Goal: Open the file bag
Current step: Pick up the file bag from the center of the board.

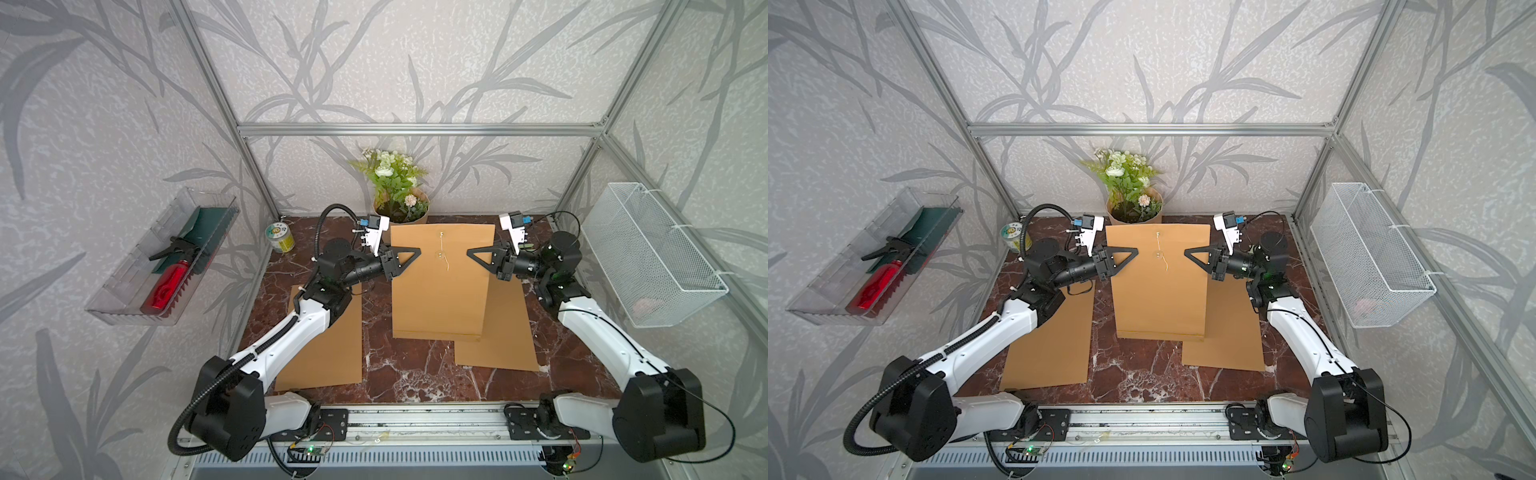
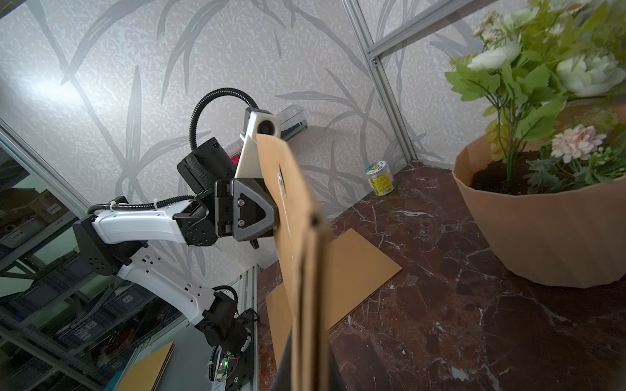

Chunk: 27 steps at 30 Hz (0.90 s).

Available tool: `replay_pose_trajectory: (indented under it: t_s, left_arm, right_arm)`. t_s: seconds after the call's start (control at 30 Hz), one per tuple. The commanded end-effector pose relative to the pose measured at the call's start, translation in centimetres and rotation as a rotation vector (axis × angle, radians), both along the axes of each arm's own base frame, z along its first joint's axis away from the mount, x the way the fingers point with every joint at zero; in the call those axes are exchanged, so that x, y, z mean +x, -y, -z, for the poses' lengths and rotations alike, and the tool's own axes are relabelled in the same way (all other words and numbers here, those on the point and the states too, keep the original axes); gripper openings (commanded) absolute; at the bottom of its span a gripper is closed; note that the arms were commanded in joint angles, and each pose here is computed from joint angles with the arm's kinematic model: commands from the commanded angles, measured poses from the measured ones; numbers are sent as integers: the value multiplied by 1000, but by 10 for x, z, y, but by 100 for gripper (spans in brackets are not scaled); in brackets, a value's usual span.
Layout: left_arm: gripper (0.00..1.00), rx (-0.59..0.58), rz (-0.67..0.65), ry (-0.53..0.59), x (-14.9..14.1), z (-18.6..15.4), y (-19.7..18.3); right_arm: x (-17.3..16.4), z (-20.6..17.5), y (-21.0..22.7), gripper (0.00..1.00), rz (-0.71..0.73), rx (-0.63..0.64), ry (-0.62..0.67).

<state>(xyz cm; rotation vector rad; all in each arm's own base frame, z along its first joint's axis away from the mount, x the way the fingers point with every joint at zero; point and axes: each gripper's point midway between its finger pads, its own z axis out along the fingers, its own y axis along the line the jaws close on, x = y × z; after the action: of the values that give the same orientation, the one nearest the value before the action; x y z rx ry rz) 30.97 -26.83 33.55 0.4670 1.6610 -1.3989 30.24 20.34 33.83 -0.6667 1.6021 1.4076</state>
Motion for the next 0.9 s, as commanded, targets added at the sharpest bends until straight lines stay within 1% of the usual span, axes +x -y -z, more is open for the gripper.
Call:
replay_pose_trajectory:
  t_s: [0.0, 0.07, 0.2, 0.27, 0.3, 0.33, 0.43, 0.53, 0.6, 0.67, 0.87]
  left_arm:
    - [24, -4, 21, 57, -6, -20, 0]
    - [21, -6, 14, 57, -5, -19, -1]
    - [10, -18, -10, 64, -2, -21, -3]
    - [2, -30, -23, 73, -1, -25, -4]
    - [0, -34, -28, 77, 0, -27, -4]
    - [0, -40, -35, 80, 1, -28, -5]
    - [0, -49, -70, 95, 3, -33, -9]
    - [0, -28, -124, 112, 7, -33, -15]
    - [0, -4, -161, 123, 9, -32, -19]
    - [0, 21, -184, 131, 12, -32, -22]
    - [0, 55, -177, 132, 20, -33, -16]
  right_arm:
    - [0, -17, -1, 0, -3, 11, 53]
    - [1, -16, -1, 0, -2, 12, 51]
    - [2, -15, -2, 0, -3, 13, 46]
    - [3, -13, -2, 2, -1, 11, 40]
    - [4, -12, -1, 4, 2, 10, 38]
    - [5, -11, -1, 7, 9, 8, 35]
    - [9, -5, 1, 28, 52, -13, 19]
    - [14, 6, 8, 41, 132, -64, -11]
    - [15, 14, 14, 44, 191, -115, -29]
    - [16, 20, 23, 45, 271, -175, -46]
    - [8, 19, 45, 46, 426, -291, -65]
